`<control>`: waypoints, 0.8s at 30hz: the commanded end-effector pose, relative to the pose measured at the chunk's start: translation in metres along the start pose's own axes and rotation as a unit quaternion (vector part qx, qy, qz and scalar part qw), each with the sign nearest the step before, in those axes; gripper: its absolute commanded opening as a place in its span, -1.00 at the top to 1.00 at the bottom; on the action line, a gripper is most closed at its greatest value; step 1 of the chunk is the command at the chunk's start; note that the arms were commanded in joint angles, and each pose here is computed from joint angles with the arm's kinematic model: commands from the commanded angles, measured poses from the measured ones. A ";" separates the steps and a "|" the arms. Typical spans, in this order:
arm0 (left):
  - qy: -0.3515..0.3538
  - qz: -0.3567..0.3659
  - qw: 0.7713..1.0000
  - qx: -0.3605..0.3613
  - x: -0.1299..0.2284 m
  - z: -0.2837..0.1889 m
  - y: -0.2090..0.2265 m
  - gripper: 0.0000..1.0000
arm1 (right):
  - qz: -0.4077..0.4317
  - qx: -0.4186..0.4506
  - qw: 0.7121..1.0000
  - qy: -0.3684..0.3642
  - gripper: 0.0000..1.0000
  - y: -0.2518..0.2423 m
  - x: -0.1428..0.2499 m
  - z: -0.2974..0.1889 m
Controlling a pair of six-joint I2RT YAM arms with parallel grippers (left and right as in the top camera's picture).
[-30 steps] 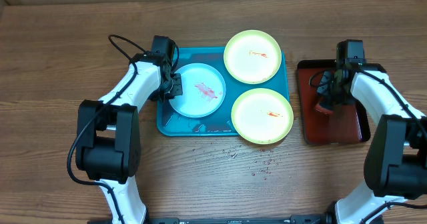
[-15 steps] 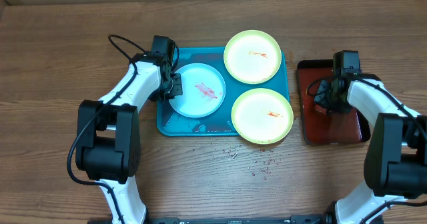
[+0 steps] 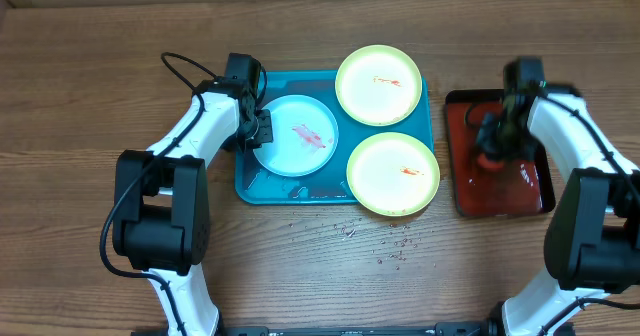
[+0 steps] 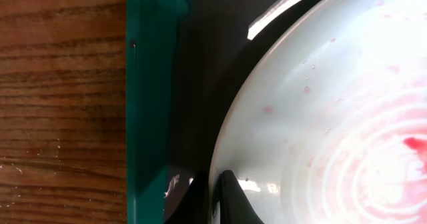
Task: Clean dirty plates on tray and stack at the side
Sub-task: 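Carry the sponge with the right gripper onto the white plate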
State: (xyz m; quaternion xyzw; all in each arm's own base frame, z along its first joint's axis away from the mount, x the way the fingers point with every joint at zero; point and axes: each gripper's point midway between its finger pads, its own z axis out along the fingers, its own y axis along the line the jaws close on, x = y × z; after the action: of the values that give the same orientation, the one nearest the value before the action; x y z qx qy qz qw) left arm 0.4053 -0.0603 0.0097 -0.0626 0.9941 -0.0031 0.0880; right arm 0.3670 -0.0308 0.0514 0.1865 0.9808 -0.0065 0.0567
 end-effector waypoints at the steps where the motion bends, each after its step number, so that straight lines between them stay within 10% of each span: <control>1: 0.028 0.010 1.000 -0.002 0.013 0.018 0.005 0.92 | -0.084 -0.122 0.989 -0.030 0.93 0.067 -0.018 -0.050; 8: 0.055 -0.008 0.994 0.091 0.019 0.014 -0.016 0.91 | -0.190 -0.298 0.935 -0.039 0.93 0.190 0.011 -0.100; 24: 0.074 -0.045 0.987 0.134 0.021 0.011 -0.006 0.91 | -0.220 -0.272 0.935 -0.062 0.93 0.321 0.080 -0.056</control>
State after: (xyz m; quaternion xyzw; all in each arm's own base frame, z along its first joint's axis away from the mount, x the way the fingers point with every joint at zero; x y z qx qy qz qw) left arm 0.3968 -0.0728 0.0091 -0.0945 0.9846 -0.1406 0.0439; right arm 0.3918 0.3029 0.1285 -0.0995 0.9450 0.2574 0.1759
